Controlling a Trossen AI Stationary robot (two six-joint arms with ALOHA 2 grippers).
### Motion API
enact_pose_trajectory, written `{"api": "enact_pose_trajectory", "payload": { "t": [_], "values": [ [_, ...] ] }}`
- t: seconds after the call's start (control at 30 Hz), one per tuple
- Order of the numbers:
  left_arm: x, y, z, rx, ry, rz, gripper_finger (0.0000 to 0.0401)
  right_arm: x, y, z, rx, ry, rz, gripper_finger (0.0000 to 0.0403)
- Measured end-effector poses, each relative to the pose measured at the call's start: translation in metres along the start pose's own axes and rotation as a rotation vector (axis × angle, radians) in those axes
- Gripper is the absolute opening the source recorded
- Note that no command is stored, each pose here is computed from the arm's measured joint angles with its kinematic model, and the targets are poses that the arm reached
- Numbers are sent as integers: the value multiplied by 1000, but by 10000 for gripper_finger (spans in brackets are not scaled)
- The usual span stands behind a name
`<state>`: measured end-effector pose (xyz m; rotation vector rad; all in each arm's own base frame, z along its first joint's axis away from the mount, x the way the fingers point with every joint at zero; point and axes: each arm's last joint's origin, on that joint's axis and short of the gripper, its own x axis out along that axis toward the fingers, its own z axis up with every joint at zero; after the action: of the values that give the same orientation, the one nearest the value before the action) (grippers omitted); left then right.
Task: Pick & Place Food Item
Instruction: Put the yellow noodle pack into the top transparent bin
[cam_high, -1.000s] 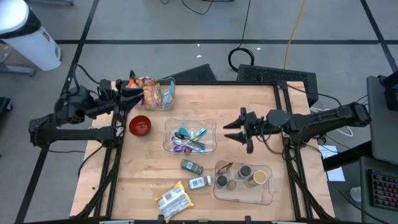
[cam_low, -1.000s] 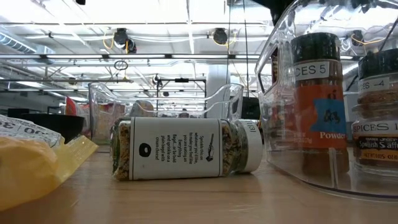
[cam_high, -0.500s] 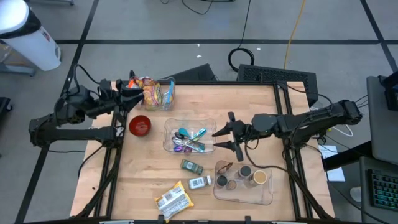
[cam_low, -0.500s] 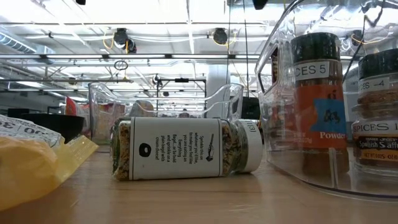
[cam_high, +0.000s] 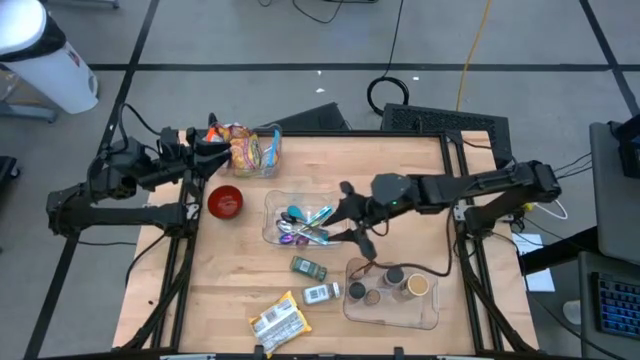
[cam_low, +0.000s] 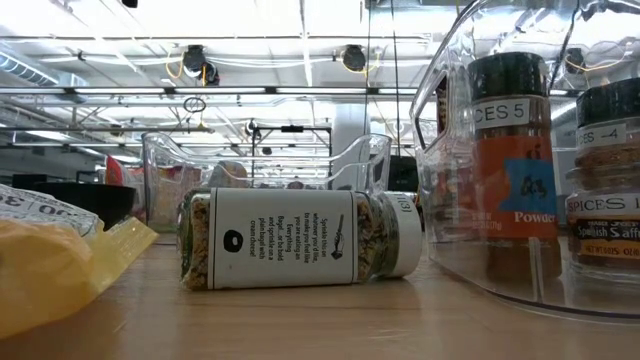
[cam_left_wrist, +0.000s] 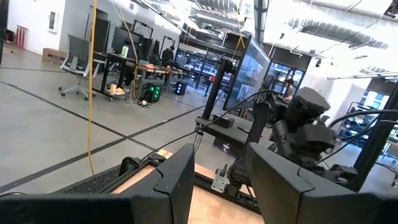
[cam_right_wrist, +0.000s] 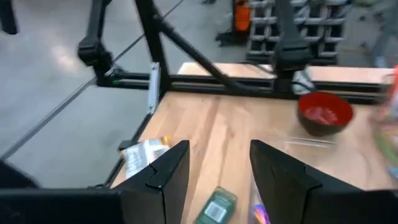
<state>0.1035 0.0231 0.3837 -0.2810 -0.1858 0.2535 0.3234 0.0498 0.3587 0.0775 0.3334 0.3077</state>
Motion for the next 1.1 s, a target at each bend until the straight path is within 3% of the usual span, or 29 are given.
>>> {"api": "enact_pose_trajectory", "payload": {
  "t": [0.43, 0.8, 0.97, 1.1],
  "values": [
    [0, 0, 0, 0, -1, 0, 152, 24, 9, 2, -84, 98, 58, 160],
    [2, -2, 5, -28, -57, -18, 152, 22, 0, 4, 55, 90, -24, 160],
    [9, -7, 14, -183, -146, -104, 152, 22, -3, 4, 84, 79, -128, 160],
    [21, -15, 13, -189, -80, -365, 152, 21, -8, 4, 146, 68, -175, 160]
  ]
}}
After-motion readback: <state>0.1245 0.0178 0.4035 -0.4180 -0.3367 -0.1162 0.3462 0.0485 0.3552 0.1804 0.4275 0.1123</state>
